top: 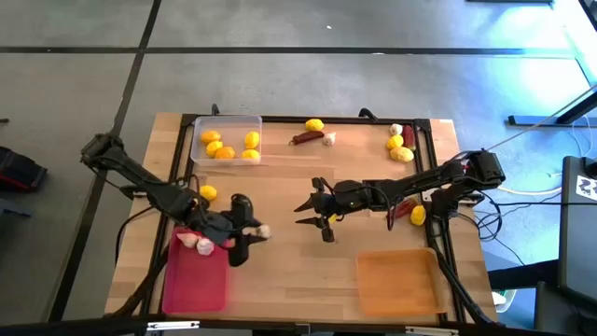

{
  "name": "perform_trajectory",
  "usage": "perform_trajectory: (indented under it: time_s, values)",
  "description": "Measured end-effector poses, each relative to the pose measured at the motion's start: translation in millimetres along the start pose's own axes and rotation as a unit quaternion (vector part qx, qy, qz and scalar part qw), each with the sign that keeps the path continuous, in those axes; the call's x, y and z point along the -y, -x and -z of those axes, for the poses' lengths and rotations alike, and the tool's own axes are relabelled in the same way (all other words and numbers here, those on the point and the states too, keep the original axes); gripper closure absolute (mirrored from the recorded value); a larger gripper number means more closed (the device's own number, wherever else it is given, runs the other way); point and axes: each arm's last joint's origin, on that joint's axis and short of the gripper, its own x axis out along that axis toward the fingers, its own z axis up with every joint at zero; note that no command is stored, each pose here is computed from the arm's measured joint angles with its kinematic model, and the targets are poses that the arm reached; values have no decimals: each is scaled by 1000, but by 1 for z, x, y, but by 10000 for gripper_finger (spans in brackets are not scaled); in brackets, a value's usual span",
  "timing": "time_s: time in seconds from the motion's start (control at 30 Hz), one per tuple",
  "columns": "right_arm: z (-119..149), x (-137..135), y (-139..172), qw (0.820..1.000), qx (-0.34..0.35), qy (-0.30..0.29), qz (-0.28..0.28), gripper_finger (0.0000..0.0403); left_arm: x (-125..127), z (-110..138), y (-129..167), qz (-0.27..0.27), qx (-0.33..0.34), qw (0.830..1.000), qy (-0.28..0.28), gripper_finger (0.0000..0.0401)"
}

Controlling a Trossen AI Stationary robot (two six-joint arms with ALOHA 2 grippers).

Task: Sort produce into baskets
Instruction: Put the white garlic into the bottom left red bin

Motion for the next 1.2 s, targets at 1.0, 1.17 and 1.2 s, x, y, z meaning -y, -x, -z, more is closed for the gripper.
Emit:
perform_trajectory:
  time_s: [1.0, 1.17, 1.2]
  values:
    - [1, 0, 0, 1000, -2, 0, 0, 258, 23, 88, 42, -105, -240, 945, 197, 246]
    - [0, 0, 0, 1000, -2, 0, 0, 258, 25, 101, 32, -146, -256, 942, 164, 246]
    - [0, 0, 0, 1000, -2, 0, 0, 258, 26, 104, 30, -156, -260, 940, 157, 246]
